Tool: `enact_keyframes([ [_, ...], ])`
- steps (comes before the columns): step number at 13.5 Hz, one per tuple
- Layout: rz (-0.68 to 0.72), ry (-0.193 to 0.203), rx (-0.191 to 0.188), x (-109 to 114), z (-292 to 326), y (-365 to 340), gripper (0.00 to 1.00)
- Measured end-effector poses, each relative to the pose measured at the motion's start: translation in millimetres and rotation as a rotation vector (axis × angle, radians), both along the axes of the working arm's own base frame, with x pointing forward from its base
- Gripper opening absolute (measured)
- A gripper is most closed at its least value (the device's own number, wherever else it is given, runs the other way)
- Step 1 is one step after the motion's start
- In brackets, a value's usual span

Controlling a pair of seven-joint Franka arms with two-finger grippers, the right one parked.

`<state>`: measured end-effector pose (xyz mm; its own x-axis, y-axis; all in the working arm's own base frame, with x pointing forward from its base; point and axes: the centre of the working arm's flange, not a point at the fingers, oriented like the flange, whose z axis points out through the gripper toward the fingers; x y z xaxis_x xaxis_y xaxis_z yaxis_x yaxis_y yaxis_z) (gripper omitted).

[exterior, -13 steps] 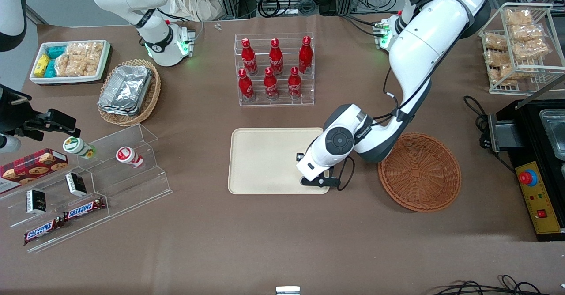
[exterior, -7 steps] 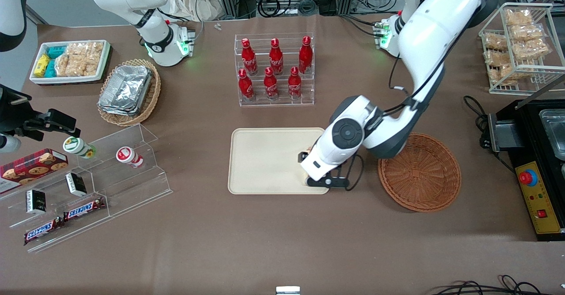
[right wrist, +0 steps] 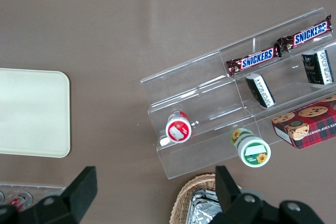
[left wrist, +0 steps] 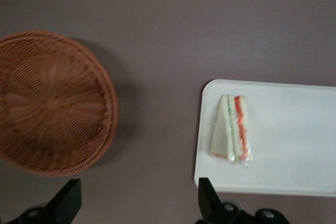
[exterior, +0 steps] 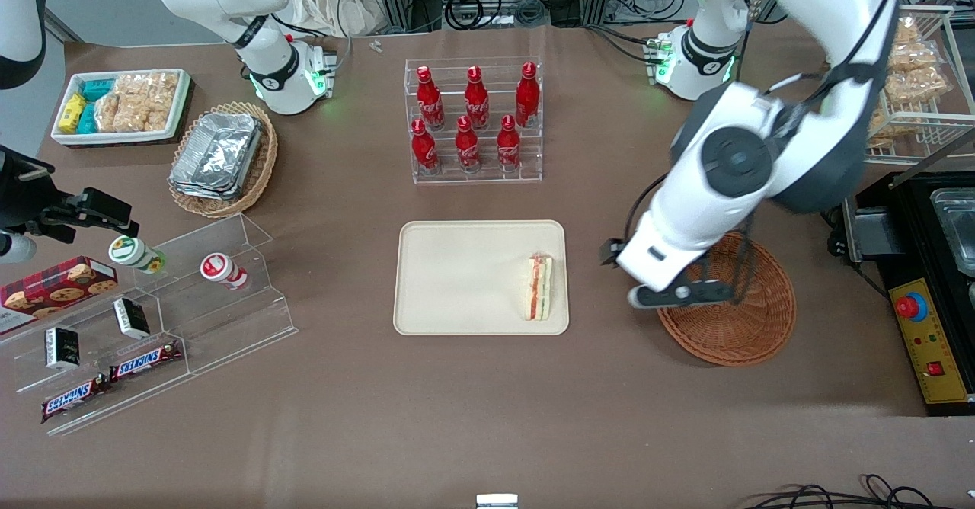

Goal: Place sandwich from basket to tray

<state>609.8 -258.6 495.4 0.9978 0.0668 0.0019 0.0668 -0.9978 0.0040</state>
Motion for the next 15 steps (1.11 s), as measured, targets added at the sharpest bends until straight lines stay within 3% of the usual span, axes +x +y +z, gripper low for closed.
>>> enact_keyframes([
  [4, 0.0, -0.01, -0.021, 1, 46, 67, 1.0],
  [9, -0.029, 0.051, 0.017, -2, 63, 148, 1.0],
  [12, -0.079, 0.079, 0.041, -15, 60, 180, 1.0],
  [15, -0.139, 0.052, 0.062, -31, 52, 221, 1.0],
])
